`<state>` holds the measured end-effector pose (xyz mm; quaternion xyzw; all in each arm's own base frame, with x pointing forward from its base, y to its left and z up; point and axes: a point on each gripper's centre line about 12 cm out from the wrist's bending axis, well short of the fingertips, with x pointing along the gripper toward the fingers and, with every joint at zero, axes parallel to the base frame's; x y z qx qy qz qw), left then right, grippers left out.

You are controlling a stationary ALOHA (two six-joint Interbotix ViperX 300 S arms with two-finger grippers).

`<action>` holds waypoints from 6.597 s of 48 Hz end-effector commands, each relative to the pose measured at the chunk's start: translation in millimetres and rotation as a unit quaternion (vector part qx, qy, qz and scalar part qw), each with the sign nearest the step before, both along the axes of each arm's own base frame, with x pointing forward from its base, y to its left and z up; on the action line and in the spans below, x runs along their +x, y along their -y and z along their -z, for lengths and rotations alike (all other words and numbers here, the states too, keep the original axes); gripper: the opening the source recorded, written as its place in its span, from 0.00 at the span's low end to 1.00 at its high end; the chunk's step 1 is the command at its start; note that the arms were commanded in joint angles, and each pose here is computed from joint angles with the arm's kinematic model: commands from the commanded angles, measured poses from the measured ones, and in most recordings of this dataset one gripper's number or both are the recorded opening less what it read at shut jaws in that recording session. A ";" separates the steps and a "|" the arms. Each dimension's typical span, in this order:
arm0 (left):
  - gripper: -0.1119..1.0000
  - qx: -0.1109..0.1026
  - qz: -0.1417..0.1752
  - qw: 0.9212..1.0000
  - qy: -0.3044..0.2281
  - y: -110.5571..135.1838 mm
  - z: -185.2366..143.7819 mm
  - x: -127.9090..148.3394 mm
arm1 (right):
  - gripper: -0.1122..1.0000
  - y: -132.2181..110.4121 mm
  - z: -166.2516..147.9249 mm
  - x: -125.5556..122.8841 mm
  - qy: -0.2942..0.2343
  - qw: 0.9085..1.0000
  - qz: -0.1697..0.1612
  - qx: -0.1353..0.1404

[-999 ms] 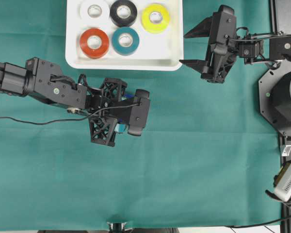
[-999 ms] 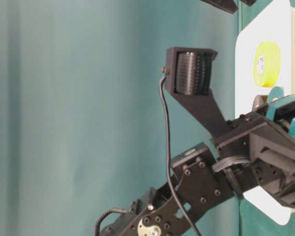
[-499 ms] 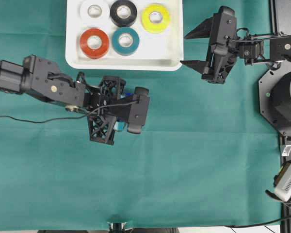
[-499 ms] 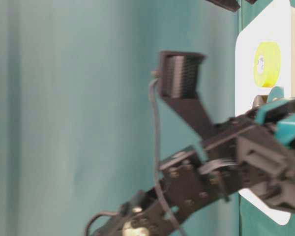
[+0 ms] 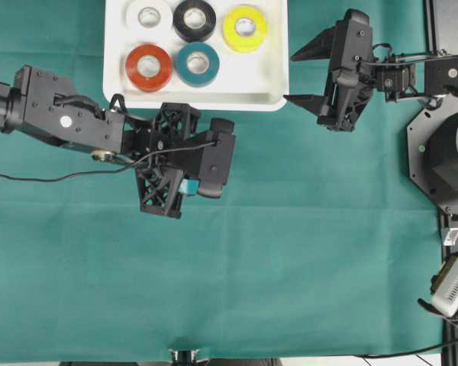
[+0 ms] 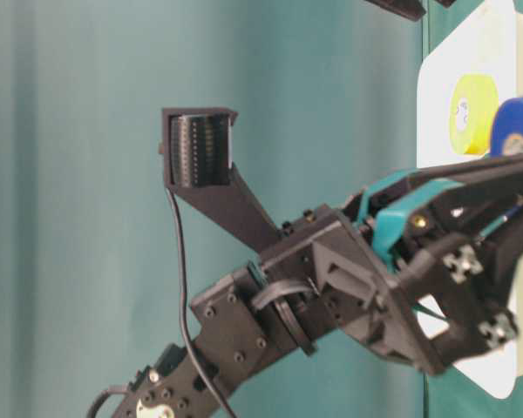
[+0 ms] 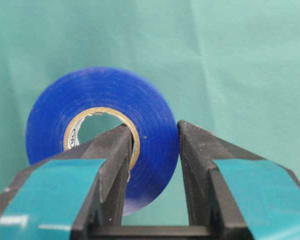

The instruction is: Put the tape alternately from left to right into the white case.

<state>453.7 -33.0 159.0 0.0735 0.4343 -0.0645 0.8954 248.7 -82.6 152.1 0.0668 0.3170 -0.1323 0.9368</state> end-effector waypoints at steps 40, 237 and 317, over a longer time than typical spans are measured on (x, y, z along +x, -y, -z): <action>0.33 0.075 -0.042 0.994 0.068 -120.0 -21.9 56.4 | 0.86 -0.6 -4.7 2.7 0.011 1.000 -0.003 -0.001; 0.93 -0.010 -0.045 0.993 0.105 -32.2 -30.9 -138.1 | 0.86 -51.9 -26.4 -9.7 0.073 0.993 -0.095 -0.005; 0.93 -0.039 -0.118 0.947 0.295 -51.3 -46.3 -275.6 | 0.86 -69.5 -37.5 -57.5 0.157 0.981 -0.112 -0.007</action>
